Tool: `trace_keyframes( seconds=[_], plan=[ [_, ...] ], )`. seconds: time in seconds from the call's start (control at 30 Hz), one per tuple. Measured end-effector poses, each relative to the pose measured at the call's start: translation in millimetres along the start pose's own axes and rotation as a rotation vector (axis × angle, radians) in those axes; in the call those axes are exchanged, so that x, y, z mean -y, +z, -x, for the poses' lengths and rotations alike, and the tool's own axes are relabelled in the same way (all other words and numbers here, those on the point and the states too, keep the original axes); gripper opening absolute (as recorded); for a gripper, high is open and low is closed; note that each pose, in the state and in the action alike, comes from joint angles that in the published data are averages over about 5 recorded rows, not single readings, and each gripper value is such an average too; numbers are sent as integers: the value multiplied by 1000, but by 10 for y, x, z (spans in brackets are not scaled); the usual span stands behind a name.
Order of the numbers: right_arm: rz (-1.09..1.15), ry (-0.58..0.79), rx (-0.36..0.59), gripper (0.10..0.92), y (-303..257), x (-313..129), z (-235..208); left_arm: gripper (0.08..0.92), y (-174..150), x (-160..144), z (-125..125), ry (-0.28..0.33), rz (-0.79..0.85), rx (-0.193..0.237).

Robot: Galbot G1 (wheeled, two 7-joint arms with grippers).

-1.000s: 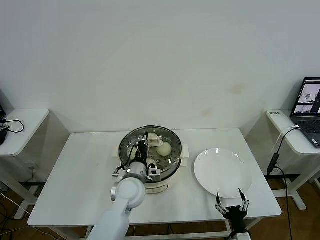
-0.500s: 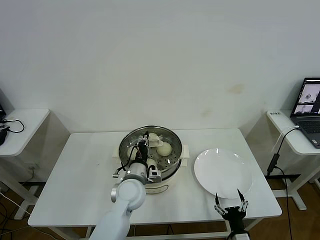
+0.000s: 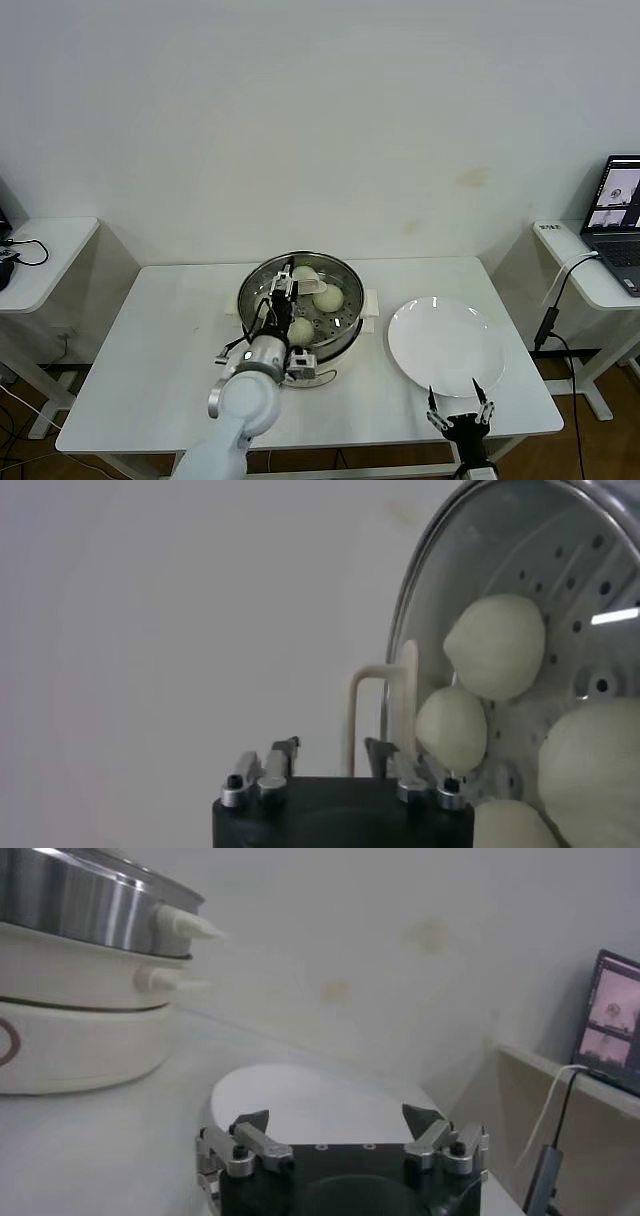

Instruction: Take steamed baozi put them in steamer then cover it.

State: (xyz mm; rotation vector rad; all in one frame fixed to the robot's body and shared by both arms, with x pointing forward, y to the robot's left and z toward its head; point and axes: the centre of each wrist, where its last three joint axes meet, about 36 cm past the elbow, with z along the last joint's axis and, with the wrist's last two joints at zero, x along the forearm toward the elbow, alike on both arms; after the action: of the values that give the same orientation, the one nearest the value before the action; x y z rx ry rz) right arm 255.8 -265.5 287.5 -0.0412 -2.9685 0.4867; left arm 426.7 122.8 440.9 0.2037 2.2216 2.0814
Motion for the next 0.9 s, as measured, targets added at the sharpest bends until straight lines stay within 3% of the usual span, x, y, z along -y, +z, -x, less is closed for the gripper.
trace_keyframes(
  seconds=[0.2, 0.4, 0.57, 0.77, 0.9],
  plan=[
    [-1, -5, -4, 823, 13, -6, -15, 811, 103, -87, -292, -43, -29, 44],
    [4, -20, 0, 823, 38, -19, -27, 822, 218, -185, -688, -93, -140, 94],
    [16, -35, 13, 823, 59, -17, -58, 823, 340, -175, -1039, -110, -351, 116],
    [25, -41, 25, 823, 64, 53, -125, 823, 597, 24, -1449, -86, -695, 98],
    [33, -53, 32, 823, 52, 89, -179, 823, 773, 210, -1718, -85, -920, 37]
  ],
)
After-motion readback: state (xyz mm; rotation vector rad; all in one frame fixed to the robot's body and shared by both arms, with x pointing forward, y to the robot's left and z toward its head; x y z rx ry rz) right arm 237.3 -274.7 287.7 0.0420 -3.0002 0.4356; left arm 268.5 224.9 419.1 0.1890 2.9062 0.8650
